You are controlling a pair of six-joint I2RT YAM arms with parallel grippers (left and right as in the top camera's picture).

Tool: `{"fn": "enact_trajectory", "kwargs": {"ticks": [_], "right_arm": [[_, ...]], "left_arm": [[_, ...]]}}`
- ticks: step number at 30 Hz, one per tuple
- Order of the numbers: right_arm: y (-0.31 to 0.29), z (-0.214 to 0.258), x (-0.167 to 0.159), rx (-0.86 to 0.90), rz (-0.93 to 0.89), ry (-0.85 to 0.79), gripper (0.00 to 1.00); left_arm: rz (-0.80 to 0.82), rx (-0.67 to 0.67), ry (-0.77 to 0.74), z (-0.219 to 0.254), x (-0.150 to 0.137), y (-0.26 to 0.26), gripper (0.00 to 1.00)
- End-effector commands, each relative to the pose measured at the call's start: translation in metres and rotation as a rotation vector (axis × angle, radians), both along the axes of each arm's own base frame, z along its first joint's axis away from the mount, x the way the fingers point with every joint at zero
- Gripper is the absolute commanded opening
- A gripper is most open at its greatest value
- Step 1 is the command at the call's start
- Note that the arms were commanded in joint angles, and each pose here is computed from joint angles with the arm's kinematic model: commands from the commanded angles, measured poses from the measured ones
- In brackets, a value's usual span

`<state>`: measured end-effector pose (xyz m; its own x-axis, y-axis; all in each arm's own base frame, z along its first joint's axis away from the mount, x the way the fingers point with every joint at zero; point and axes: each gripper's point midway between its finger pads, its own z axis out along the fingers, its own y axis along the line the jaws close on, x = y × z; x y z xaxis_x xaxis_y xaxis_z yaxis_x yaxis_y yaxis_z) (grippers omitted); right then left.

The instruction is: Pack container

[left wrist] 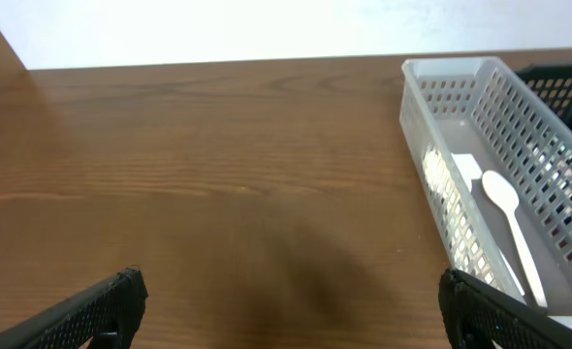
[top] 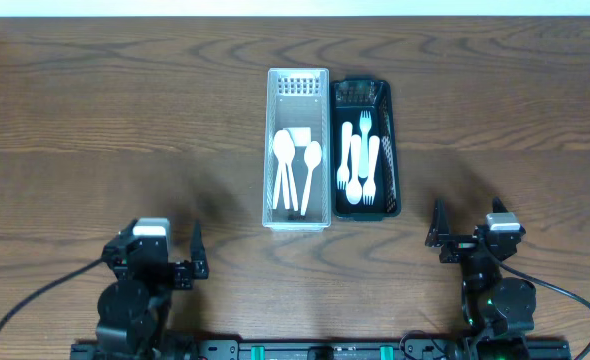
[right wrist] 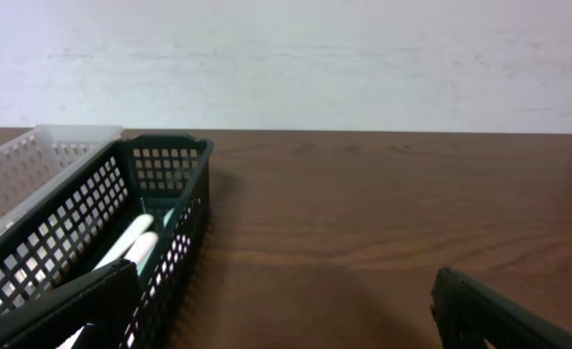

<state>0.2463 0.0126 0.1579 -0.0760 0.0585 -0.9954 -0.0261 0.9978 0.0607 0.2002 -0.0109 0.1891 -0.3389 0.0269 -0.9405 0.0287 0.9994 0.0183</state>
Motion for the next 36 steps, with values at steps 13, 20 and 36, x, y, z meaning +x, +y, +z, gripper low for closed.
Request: {"fn": "enact_trajectory", "kwargs": {"ticks": [13, 20, 36], "right_arm": [[0.005, -0.001, 0.0, -0.014, 0.023, 0.0, 0.99], [0.005, -0.001, 0.0, -0.014, 0.023, 0.0, 0.99], [0.005, -0.001, 0.0, -0.014, 0.023, 0.0, 0.99]], "left_arm": [[0.049, -0.076, -0.273, -0.028, 0.044, 0.002, 0.98], [0.063, -0.062, -0.201, -0.05, 0.043, 0.005, 0.98], [0.08, -0.062, -0.197, -0.051, 0.043, 0.01, 0.98]]}}
